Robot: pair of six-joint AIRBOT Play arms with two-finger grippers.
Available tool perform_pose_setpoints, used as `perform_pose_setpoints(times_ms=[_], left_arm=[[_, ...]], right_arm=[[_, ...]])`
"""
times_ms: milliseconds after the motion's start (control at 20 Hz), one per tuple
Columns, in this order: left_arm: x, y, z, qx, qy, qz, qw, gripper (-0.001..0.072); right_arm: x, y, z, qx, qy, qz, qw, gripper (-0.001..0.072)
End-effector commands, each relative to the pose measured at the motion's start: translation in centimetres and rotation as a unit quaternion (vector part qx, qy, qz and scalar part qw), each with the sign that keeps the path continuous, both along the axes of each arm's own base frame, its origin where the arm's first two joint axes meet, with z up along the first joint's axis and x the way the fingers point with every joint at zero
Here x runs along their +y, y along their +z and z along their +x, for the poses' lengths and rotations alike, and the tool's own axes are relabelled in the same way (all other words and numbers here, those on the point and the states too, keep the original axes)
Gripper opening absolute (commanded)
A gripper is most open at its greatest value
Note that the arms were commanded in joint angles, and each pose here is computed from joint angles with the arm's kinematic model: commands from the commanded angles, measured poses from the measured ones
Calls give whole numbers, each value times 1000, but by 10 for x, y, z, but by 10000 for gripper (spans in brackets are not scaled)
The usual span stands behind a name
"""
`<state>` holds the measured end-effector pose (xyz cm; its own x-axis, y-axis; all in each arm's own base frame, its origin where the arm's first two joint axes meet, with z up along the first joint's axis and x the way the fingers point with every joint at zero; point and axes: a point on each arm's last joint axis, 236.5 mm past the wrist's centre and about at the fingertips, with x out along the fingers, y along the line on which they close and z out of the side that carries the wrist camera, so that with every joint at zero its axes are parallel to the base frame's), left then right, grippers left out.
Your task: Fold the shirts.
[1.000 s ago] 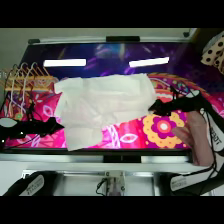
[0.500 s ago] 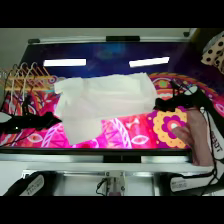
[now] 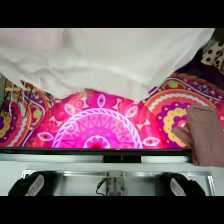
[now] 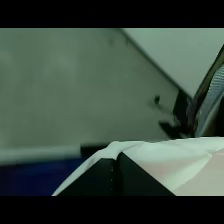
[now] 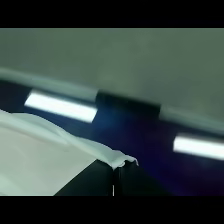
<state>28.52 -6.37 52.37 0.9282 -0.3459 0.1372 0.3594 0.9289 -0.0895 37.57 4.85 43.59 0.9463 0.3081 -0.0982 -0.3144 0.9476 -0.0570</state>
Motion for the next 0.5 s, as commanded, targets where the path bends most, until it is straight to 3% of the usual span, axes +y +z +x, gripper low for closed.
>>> perform_pose_setpoints(times_ms=[0, 200, 450], left_arm=[[-30, 122, -147, -201, 10, 8, 979, 26], [-18, 116, -190, -207, 69, 10, 976, 25], [2, 80, -166, -130, 119, 48, 983, 26]], right_arm=[[-4, 144, -146, -221, -59, 3, 974, 49], [-19, 153, -217, -241, -111, 24, 964, 48], [-32, 121, -199, -171, -138, 9, 976, 49]])
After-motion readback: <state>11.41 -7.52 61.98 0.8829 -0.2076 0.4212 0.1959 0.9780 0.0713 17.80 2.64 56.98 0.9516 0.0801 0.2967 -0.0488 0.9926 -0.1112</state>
